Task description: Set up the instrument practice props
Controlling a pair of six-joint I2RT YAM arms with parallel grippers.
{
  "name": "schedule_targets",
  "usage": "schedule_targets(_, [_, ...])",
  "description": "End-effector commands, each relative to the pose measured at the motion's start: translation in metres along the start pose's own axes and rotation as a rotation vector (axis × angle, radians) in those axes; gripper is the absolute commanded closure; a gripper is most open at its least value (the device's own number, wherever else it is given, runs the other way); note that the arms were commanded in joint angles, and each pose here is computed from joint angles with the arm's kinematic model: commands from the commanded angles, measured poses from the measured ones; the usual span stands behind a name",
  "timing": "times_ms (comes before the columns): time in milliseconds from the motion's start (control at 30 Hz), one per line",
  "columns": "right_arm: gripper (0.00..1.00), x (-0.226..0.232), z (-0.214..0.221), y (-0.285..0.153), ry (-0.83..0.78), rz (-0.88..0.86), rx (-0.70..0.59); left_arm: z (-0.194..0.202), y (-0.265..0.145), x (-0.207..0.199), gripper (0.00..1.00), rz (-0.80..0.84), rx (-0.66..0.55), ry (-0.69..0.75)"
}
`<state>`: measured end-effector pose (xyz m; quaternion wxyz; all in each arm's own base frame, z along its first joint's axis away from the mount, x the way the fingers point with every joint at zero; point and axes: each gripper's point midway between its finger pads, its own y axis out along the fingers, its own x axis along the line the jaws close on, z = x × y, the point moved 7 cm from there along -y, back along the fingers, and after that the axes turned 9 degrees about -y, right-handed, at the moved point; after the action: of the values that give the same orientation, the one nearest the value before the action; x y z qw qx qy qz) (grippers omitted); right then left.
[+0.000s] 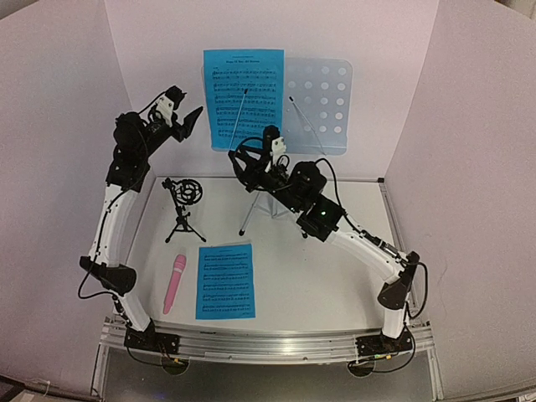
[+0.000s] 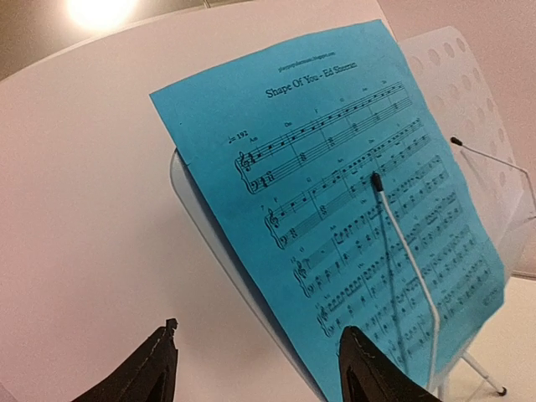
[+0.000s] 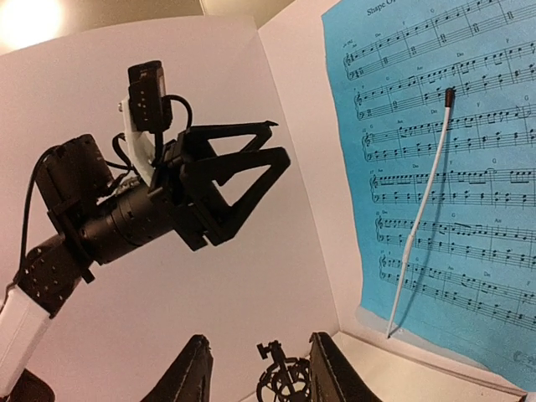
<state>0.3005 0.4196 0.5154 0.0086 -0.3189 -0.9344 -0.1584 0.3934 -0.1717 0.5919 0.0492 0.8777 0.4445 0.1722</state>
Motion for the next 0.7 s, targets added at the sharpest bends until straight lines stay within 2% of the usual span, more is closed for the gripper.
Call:
schedule_targets(0, [0.42,0.011,-0.006,-0.039,0.071,-0.048,0.179,-0.049,-0.072,-0.017,0.29,0.037,0.031,-0.071])
schedule_targets(33, [0.34,0.012,-0.001,-0.046,0.087,-0.040,0.221,-0.047,-0.081,-0.022,0.27,0.056,0.067,-0.087])
schedule_targets(100, [0.23,0.012,0.011,-0.059,0.128,-0.020,0.313,-0.048,-0.103,-0.032,0.24,0.093,0.121,-0.111])
schedule_targets(233, [0.20,0.018,0.046,-0.083,0.217,-0.004,0.496,-0.040,-0.157,-0.060,0.23,0.204,0.233,-0.119])
schedule_targets(333, [0.20,0.022,0.087,-0.098,0.320,0.009,0.624,-0.015,-0.205,-0.095,0.23,0.383,0.317,-0.116])
schedule_targets(433, [0.20,0.019,0.138,-0.109,0.387,0.058,0.759,0.028,-0.243,-0.120,0.23,0.480,0.467,-0.137])
schedule_targets(667, [0.20,0.006,0.243,-0.116,0.540,0.222,0.987,0.161,-0.299,-0.148,0.27,0.524,0.967,-0.166])
